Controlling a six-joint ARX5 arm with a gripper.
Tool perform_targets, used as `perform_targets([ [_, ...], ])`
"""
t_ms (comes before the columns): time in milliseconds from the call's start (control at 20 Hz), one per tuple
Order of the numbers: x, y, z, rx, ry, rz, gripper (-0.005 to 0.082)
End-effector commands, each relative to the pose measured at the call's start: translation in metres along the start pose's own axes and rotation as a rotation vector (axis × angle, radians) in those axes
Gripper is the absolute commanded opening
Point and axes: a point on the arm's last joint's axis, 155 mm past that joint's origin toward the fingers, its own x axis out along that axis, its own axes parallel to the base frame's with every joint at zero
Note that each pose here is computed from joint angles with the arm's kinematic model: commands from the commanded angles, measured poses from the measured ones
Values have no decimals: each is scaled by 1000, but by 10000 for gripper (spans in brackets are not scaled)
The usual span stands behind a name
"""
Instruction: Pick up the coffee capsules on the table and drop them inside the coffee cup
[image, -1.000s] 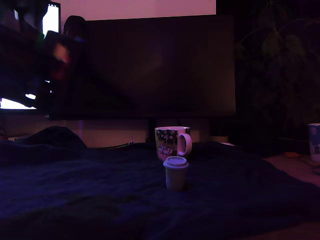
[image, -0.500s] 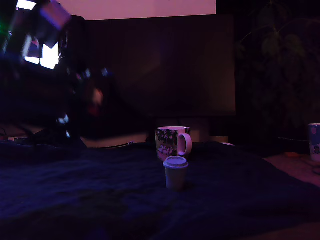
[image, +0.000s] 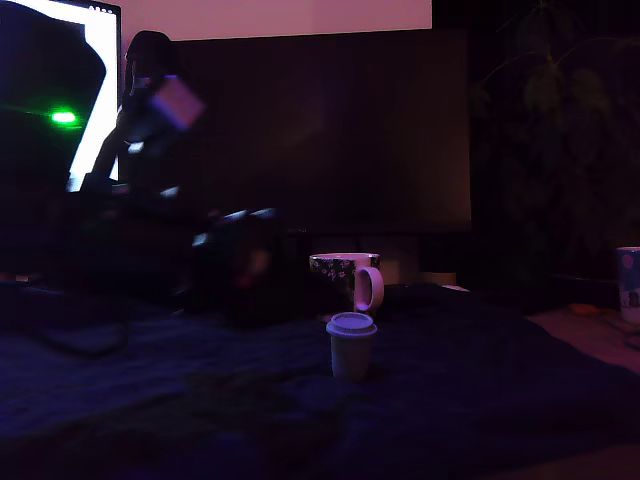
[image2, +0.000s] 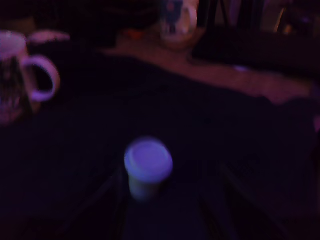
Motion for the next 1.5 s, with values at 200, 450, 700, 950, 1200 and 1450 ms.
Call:
perform_targets([
  [200,21,5,-15,-10,57,-3,569],
  [450,36,10,-21,-20,92,1,569],
  [700,50,15,-32,-33,156,10,568],
  [950,55,24,-41,-38,214,48,555],
  [1200,53,24,-49,-37,246,49,327],
  [1450,54,24,-45,-34,232,49,250],
])
